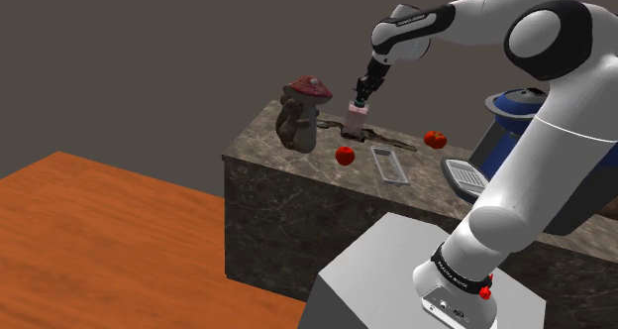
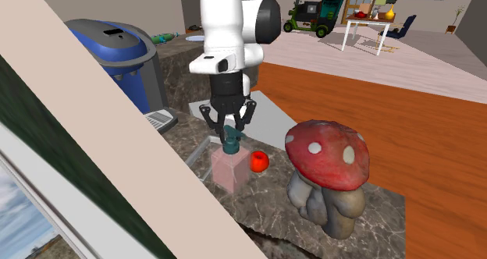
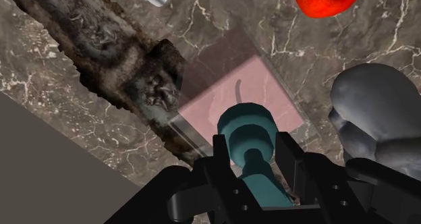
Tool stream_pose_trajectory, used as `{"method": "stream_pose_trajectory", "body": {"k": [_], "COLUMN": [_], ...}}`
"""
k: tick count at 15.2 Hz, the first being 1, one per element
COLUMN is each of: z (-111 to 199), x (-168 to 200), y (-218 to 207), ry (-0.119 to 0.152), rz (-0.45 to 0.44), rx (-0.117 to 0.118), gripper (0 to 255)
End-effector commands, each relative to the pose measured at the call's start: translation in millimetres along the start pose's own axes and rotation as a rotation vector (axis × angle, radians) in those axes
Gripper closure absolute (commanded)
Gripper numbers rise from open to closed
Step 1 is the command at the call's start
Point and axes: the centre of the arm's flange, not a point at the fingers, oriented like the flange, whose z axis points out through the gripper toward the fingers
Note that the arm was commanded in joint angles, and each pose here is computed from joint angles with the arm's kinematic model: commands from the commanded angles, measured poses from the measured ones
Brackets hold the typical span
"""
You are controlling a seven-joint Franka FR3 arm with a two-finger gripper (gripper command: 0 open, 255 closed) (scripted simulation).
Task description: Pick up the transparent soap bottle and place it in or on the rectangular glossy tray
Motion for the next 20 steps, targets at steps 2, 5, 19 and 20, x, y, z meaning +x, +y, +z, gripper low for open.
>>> {"method": "stream_pose_trajectory", "body": {"k": [2, 5, 19, 20], "z": [-16.1, -28.9, -121.6, -128.2], "x": [4.0, -5.6, -159.8, -170.8], "y": [-0.1, 3.0, 45.3, 48.3], "ry": [0.0, 0.0, 0.0, 0.0], "rz": [0.0, 0.0, 0.0, 0.0], "rx": [0.0, 0.0, 0.0, 0.0], "gripper": [255, 255, 255, 255]}}
